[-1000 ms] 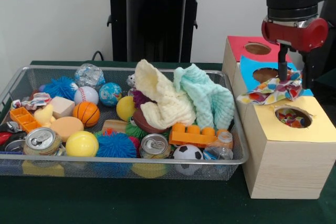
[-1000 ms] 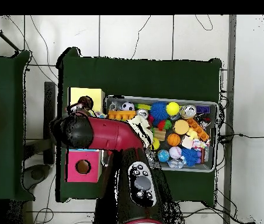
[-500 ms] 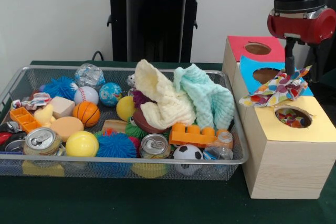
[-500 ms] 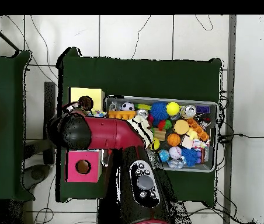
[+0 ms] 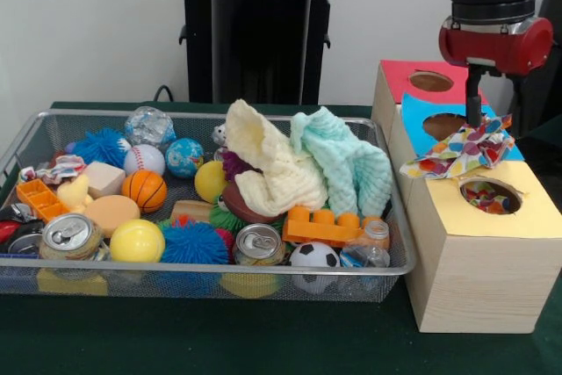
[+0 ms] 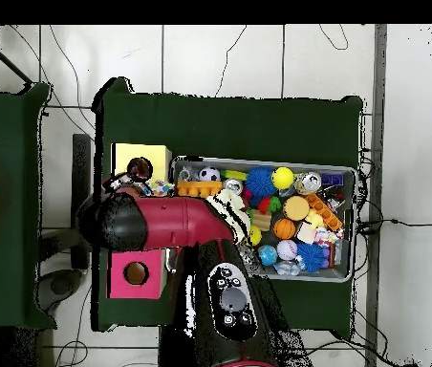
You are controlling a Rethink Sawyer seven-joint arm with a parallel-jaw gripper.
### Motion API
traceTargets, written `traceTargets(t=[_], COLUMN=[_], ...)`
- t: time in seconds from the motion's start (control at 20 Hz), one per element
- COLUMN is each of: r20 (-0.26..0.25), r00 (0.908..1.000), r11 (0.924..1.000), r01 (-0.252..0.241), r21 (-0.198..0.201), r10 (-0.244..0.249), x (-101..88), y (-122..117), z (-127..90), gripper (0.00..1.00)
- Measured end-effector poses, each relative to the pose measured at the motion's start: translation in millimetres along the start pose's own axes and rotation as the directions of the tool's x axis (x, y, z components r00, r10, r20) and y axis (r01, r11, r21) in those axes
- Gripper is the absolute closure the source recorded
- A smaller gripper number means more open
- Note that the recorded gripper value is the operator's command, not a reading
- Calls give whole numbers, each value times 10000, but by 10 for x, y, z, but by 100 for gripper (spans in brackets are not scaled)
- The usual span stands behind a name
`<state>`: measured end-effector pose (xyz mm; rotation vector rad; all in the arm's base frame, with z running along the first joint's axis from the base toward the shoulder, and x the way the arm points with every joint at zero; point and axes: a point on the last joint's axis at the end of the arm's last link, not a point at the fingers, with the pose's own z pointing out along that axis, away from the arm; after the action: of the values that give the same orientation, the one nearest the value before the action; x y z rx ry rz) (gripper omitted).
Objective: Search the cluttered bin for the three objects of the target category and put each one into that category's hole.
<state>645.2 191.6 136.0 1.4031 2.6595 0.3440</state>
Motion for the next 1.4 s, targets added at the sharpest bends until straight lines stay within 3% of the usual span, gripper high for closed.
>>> traceTargets(t=[0.7, 0.95, 1.4], r20=[97, 291, 700], r00=[9987, 9966, 9939], r11=[9980, 9951, 9914], r01=[503, 753, 770], r21=[373, 640, 1059], r10=[-507, -772, -846], x=[133, 103, -21], y=[-59, -99, -181], z=[73, 218, 431], gripper=[0, 0, 0])
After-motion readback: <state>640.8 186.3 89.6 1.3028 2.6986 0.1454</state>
